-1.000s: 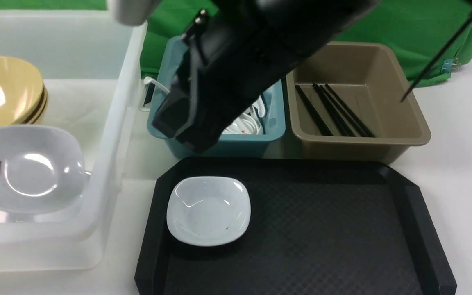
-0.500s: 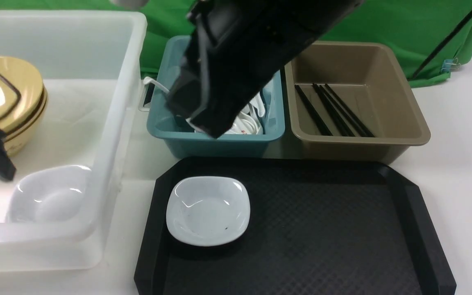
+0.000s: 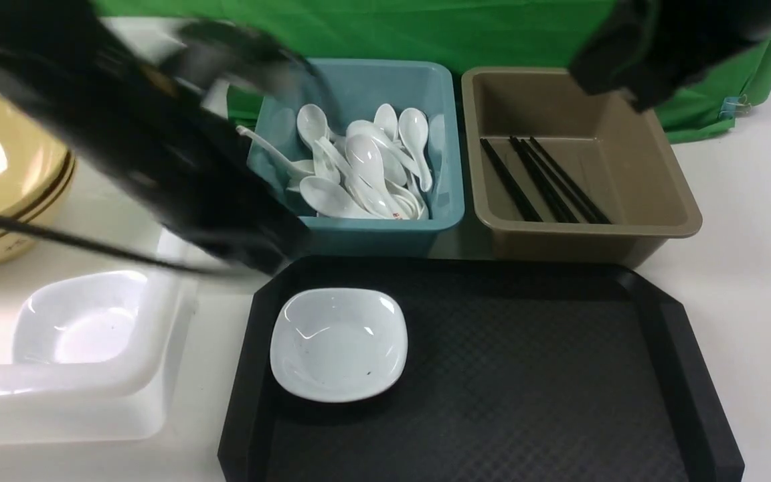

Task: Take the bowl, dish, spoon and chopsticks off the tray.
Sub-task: Use the left arm to grab the plate

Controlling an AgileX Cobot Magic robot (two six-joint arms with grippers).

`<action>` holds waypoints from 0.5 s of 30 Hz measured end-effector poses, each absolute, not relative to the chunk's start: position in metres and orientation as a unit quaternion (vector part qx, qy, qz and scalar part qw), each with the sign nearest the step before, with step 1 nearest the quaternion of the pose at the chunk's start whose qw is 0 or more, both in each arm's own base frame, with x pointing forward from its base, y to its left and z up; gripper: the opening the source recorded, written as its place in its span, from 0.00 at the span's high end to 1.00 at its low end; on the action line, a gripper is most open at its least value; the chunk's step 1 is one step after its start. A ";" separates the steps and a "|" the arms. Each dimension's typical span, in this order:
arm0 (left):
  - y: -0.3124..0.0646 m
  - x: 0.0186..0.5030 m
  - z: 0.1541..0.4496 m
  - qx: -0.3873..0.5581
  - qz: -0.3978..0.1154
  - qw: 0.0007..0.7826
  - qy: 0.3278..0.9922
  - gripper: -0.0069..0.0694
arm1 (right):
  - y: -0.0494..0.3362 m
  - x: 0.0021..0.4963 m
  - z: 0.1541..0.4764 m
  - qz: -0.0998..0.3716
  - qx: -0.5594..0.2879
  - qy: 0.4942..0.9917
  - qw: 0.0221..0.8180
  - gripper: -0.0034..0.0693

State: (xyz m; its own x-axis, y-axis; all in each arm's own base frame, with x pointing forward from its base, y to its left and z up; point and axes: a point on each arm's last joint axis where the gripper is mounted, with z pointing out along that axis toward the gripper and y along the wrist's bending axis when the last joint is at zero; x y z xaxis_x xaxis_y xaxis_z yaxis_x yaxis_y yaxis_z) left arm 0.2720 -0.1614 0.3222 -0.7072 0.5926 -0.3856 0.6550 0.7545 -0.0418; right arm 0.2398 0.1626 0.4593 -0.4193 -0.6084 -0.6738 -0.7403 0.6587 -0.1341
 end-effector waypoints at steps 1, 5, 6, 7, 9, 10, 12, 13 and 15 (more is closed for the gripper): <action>-0.180 0.269 0.310 0.369 -0.071 0.159 0.913 0.88 | 0.157 0.238 0.458 0.092 -0.394 0.842 0.357 0.94; -0.222 0.265 0.265 0.431 -0.022 0.103 0.896 0.74 | 0.147 0.228 0.459 0.096 -0.379 0.848 0.357 0.94; -0.230 0.265 0.254 0.442 -0.012 0.092 0.892 0.68 | 0.146 0.226 0.460 0.099 -0.378 0.848 0.358 0.94; -0.235 0.265 0.244 0.450 -0.004 0.083 0.889 0.62 | 0.145 0.223 0.460 0.101 -0.377 0.848 0.359 0.94; -0.244 0.268 0.225 0.467 0.015 0.074 0.881 0.46 | 0.143 0.219 0.462 0.103 -0.375 0.847 0.361 0.94; -0.245 0.271 0.220 0.470 0.022 0.072 0.879 0.42 | 0.142 0.218 0.463 0.104 -0.374 0.847 0.363 0.94; -0.248 0.275 0.209 0.476 0.032 0.071 0.876 0.30 | 0.140 0.215 0.465 0.104 -0.374 0.846 0.366 0.94; -0.248 0.276 0.206 0.477 0.034 0.071 0.875 0.27 | 0.140 0.215 0.465 0.104 -0.373 0.846 0.366 0.94; -0.250 0.281 0.197 0.482 0.045 0.073 0.872 0.20 | 0.139 0.214 0.465 0.106 -0.372 0.846 0.367 0.94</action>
